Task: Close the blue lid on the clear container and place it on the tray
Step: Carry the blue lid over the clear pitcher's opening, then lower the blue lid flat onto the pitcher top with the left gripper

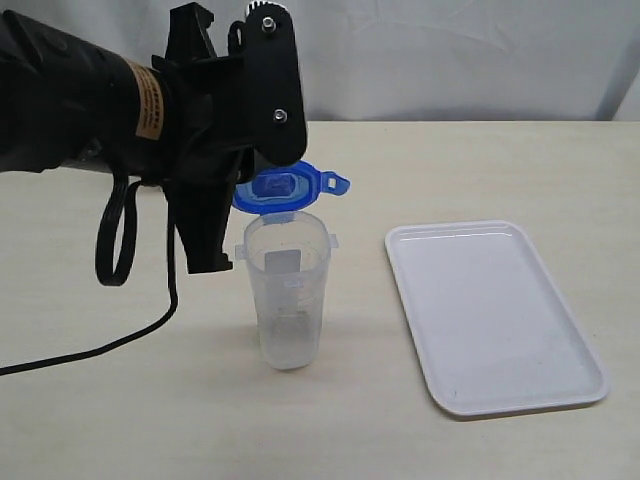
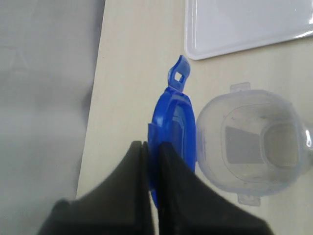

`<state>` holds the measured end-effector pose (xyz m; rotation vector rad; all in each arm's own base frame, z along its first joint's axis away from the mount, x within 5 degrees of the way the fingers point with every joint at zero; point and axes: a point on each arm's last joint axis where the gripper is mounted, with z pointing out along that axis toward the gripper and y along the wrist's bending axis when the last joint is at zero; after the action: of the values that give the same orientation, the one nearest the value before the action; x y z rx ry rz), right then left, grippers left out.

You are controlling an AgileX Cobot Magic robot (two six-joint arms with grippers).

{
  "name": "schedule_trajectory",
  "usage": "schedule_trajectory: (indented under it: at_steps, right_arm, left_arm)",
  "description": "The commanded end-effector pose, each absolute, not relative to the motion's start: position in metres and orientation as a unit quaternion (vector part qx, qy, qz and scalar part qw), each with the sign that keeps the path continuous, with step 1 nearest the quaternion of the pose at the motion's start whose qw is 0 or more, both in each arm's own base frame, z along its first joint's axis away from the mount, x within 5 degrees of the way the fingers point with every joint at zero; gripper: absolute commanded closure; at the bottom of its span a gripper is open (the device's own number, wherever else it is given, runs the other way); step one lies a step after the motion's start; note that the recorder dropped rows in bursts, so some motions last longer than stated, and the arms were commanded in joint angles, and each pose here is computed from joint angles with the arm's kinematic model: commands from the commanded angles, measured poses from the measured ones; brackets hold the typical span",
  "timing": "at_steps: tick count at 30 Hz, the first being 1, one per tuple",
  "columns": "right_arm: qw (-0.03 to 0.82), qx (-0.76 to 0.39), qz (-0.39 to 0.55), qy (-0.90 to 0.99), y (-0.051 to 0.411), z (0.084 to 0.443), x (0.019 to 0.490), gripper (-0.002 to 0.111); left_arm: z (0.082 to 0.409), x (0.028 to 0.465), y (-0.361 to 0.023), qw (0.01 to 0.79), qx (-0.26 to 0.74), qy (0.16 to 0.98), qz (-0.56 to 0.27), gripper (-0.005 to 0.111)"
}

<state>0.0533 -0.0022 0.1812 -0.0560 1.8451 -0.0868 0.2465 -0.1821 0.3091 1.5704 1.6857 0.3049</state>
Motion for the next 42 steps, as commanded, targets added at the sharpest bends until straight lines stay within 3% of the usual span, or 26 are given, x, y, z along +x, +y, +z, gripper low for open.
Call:
schedule_trajectory:
  at_steps: [1,20,42]
  right_arm:
    - [0.604,-0.025,-0.04,0.795,-0.002,0.181,0.053,0.104]
    - [0.604,-0.025,-0.04,0.795,-0.002,0.181,0.053,0.104]
    - [0.604,-0.025,-0.04,0.795,-0.002,0.181,0.053,0.104]
  left_arm:
    - [0.311,0.244,-0.182,0.398,0.612,0.674,0.114,0.107]
    - [0.313,0.241,-0.191,0.416,0.624,0.651,0.114,0.107]
    - [0.305,0.228,-0.193,0.363,0.609,0.698,0.099,0.107]
